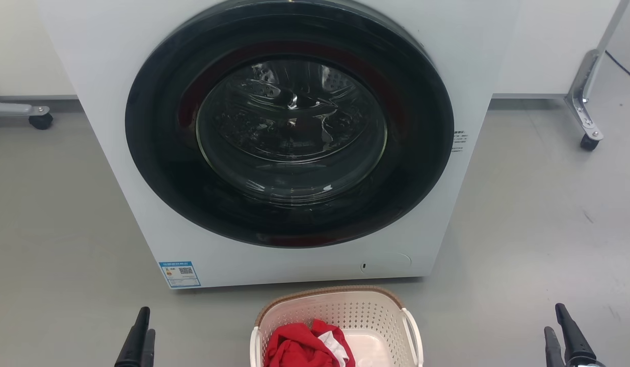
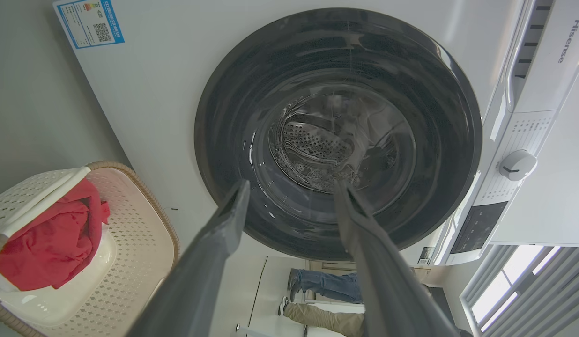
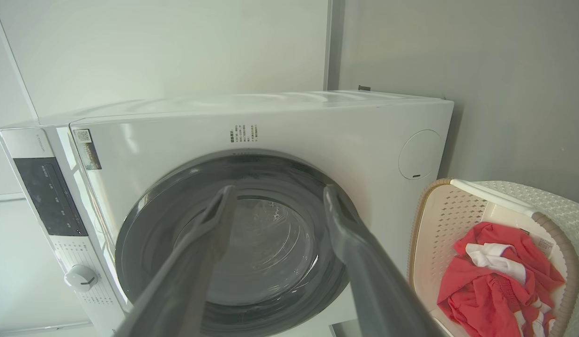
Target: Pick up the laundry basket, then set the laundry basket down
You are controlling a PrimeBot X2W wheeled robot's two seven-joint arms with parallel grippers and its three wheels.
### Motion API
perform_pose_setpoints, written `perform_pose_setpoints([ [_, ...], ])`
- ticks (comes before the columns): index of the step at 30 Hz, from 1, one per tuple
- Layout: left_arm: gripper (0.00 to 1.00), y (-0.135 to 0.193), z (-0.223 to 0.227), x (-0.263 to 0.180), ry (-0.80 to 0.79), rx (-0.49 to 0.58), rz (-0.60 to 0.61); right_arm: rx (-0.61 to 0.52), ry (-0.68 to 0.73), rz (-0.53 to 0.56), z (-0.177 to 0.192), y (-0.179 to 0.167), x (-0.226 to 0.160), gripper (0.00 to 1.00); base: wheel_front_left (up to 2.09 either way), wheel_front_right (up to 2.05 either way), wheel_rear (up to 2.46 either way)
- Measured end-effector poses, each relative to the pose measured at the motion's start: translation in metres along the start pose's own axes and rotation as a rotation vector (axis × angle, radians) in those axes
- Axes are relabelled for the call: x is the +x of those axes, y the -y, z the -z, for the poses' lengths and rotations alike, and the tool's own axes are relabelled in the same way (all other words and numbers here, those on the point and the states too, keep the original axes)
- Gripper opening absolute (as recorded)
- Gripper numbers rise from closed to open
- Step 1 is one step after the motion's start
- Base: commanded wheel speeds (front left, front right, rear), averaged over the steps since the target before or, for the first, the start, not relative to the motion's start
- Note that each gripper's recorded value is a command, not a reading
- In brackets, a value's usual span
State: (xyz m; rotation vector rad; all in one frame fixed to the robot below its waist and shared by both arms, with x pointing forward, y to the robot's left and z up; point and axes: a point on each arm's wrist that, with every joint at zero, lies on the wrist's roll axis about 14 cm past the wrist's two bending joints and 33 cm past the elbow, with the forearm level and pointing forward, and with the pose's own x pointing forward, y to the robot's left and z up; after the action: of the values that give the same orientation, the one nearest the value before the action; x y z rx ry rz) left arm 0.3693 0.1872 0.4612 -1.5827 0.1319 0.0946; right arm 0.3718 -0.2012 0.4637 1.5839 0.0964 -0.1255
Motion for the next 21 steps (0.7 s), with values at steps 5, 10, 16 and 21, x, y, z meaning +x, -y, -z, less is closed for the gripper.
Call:
perform_pose_setpoints([
  [5,1.0,0.001,0.001,0.001,0.003,0.002,0.001,-0.005,0.005,-0.002,0.0,-0.001,0.0,1.0,0.0,0.0,0.0],
  [10,1.0,0.001,0.003,0.001,0.005,0.005,0.004,-0.017,0.013,-0.004,0.0,-0.002,0.001,1.0,0.0,0.0,0.0],
  [16,1.0,0.006,0.004,0.003,0.018,0.023,0.016,-0.059,0.019,-0.006,0.0,-0.003,0.002,1.0,0.0,0.0,0.0],
  [21,1.0,0.013,0.007,0.007,0.017,0.085,0.033,-0.127,0.022,-0.017,0.001,-0.008,0.004,1.0,0.0,0.0,0.0],
])
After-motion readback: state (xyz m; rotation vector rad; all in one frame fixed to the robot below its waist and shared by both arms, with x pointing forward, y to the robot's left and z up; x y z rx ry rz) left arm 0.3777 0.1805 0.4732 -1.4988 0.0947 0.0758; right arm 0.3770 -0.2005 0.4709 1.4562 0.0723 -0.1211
